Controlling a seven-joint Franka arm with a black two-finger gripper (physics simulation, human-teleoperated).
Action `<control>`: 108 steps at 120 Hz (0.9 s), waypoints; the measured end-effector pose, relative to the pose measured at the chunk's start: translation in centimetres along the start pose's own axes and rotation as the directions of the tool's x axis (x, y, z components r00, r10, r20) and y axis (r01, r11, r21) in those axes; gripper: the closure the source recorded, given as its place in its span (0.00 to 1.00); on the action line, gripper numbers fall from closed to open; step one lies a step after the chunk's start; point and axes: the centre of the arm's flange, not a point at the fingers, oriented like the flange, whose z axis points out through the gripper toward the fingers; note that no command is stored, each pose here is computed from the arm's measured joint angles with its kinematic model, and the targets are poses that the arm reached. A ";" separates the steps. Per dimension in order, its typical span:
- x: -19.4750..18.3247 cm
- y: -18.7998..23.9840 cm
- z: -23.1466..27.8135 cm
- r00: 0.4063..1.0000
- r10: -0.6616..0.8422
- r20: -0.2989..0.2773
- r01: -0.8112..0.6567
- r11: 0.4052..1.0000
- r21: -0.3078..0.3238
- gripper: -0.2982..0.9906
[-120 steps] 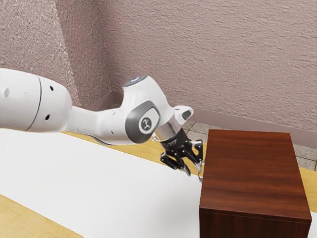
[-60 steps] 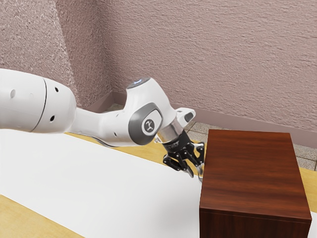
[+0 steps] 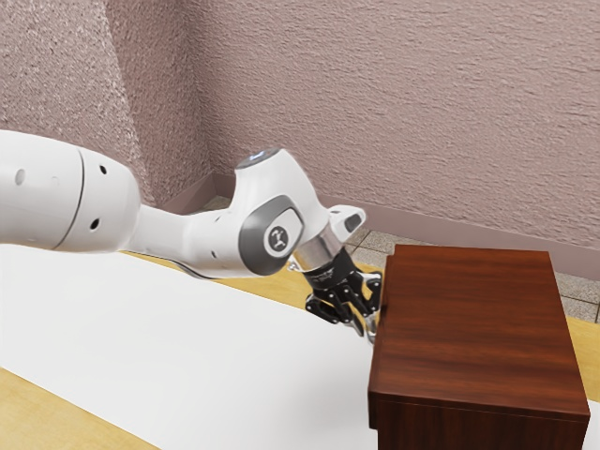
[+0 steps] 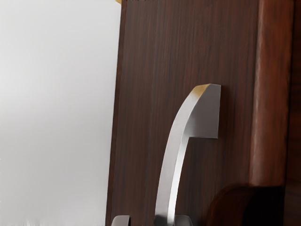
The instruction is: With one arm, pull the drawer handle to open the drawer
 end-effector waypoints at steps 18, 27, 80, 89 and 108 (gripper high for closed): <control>0.2 -0.3 -0.2 1.000 -0.003 -0.003 0.004 1.000 0.002 0.75; 0.3 -0.5 -0.3 1.000 -0.004 -0.005 0.004 1.000 0.003 0.75; 0.1 -1.7 -0.8 1.000 -0.004 -0.007 0.004 1.000 0.012 0.79; 0.3 -2.1 -1.0 1.000 -0.010 -0.011 0.010 1.000 0.015 0.80; 0.3 -2.7 -1.3 1.000 -0.014 -0.013 0.014 1.000 0.018 0.81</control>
